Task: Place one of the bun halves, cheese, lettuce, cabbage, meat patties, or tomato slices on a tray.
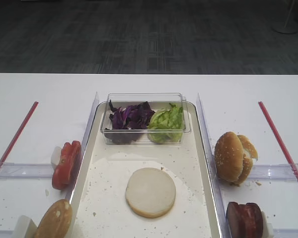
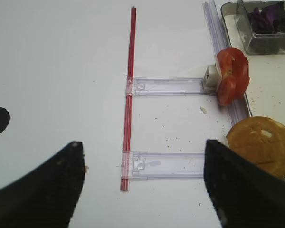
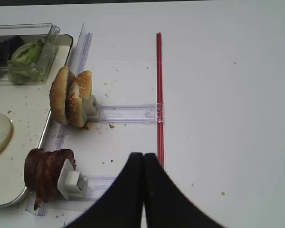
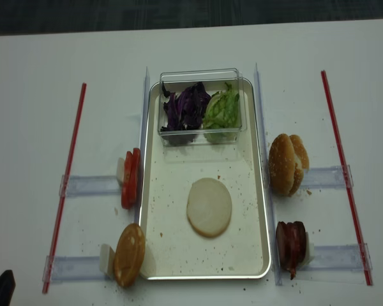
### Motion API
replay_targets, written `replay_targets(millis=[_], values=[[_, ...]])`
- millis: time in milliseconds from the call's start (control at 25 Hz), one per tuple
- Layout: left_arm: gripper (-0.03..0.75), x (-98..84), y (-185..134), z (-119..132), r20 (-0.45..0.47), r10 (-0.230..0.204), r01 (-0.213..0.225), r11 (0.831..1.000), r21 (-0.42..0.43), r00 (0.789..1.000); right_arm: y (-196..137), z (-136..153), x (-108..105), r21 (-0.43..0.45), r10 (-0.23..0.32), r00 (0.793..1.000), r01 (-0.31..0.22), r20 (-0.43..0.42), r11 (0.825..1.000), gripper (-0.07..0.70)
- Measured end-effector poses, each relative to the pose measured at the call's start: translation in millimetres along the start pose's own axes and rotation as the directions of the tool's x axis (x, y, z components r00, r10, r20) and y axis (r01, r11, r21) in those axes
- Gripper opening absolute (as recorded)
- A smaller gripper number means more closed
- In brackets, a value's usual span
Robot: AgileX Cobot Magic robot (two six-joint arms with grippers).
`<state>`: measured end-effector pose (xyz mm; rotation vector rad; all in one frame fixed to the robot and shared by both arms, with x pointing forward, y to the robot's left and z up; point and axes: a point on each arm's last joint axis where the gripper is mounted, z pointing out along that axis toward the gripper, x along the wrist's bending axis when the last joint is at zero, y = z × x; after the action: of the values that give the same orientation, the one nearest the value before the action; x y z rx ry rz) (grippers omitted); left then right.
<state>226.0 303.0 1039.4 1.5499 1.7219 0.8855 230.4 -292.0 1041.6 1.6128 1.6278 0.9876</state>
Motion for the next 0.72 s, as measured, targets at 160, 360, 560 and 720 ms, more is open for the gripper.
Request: replay_targets(millis=[160, 360, 560, 720], values=[[0.482, 0.0, 0.0, 0.0, 0.0, 0.0, 0.0, 1.0, 0.0, 1.0, 0.0, 0.0, 0.0, 0.0, 0.0, 1.0, 0.0, 0.0, 1.0, 0.364], [0.482, 0.0, 0.0, 0.0, 0.0, 0.0, 0.0, 1.0, 0.0, 1.0, 0.0, 0.0, 0.0, 0.0, 0.0, 1.0, 0.0, 0.0, 1.0, 0.364], [0.482, 0.0, 0.0, 0.0, 0.0, 0.0, 0.0, 1.0, 0.0, 1.0, 0.0, 0.0, 0.0, 0.0, 0.0, 1.0, 0.0, 0.0, 1.0, 0.364], [0.475, 0.0, 0.0, 0.0, 0.0, 0.0, 0.0, 1.0, 0.0, 1.0, 0.0, 0.0, 0.0, 0.0, 0.0, 1.0, 0.0, 0.0, 1.0, 0.364]])
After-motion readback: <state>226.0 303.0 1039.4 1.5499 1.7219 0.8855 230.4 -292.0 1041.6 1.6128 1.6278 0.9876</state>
